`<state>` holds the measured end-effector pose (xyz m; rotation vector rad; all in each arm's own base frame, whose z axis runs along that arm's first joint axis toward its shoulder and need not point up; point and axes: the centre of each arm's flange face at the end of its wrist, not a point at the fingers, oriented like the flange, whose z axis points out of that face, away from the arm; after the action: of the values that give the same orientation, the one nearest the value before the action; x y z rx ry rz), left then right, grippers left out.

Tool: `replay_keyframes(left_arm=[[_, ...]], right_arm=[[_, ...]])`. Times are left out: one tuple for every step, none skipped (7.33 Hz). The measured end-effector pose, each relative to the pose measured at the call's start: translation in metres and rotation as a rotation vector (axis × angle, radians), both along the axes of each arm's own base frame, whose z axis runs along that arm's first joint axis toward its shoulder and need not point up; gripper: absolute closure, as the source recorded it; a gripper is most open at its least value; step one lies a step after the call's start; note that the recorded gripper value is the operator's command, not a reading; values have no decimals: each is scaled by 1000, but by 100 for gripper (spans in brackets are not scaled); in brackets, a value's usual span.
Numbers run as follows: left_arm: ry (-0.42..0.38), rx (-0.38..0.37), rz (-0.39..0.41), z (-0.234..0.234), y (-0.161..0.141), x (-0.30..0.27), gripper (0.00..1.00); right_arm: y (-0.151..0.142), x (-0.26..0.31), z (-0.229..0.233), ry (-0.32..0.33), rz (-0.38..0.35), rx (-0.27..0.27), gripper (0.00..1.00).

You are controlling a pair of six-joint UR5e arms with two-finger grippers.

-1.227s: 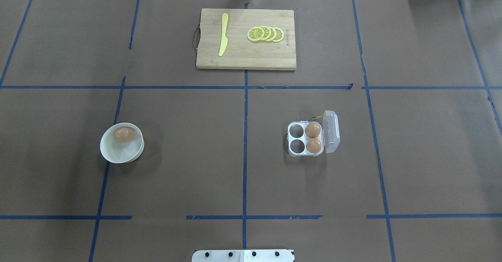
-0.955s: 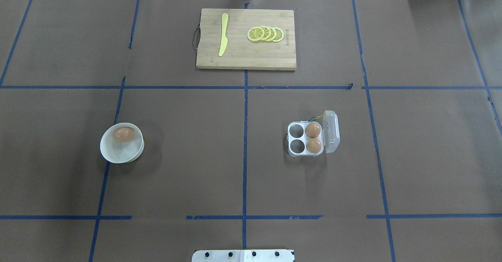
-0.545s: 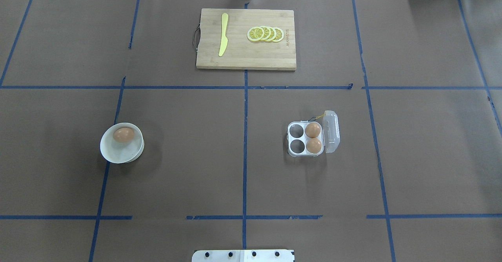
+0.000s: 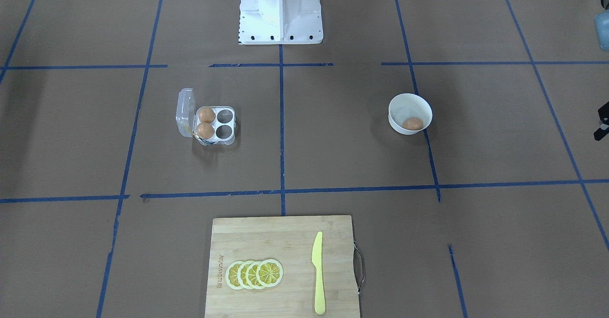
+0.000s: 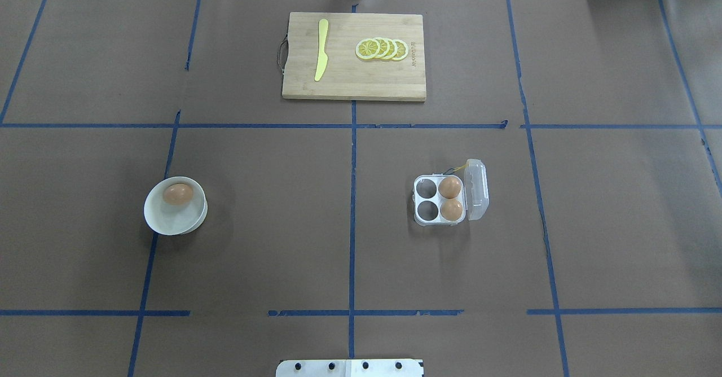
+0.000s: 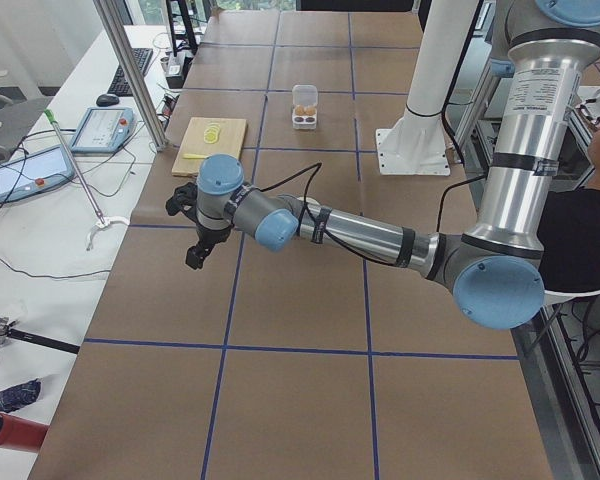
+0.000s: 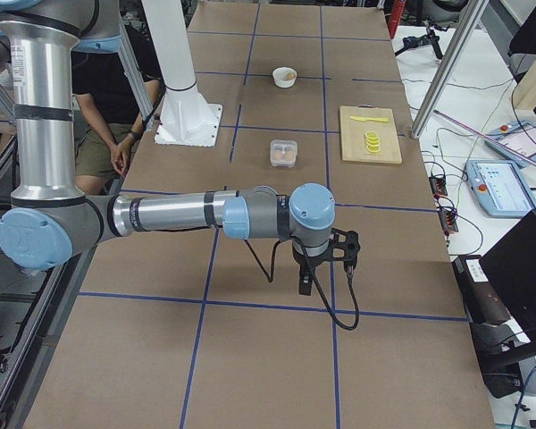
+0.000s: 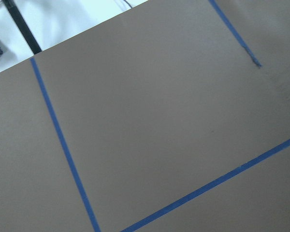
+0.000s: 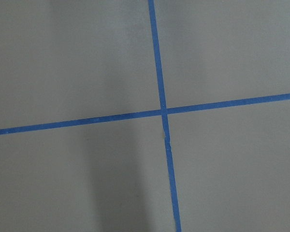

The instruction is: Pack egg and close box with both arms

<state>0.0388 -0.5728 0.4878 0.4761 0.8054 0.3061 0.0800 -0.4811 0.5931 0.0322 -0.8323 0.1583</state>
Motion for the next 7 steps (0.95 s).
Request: replay_keyframes(left_arm=[[42,-67,-30,-17,6,28,0],[93,-154,-71,-38,22,59,0],[135,-232,-113,-58,47,84,0],[160,-289,-141,-77,78,108,0],[171,-349,-162,-88,103,136,0],[158,-408,-198,-92,122,176,0],[134,-446,-233,-91,141,216,1]], right_arm=[[2,-1,1,-8,-1,-2,0],[4,-1,4,-11,-1,-7,0],[7,-1,6,-13,0,-12,0],[8,-1,8,-14,0,-15,0],[9,-2,8,-14,0,-16,0],[9,-2,7,-14,1,-14,0],[9,-2,7,-14,1,-14,0]])
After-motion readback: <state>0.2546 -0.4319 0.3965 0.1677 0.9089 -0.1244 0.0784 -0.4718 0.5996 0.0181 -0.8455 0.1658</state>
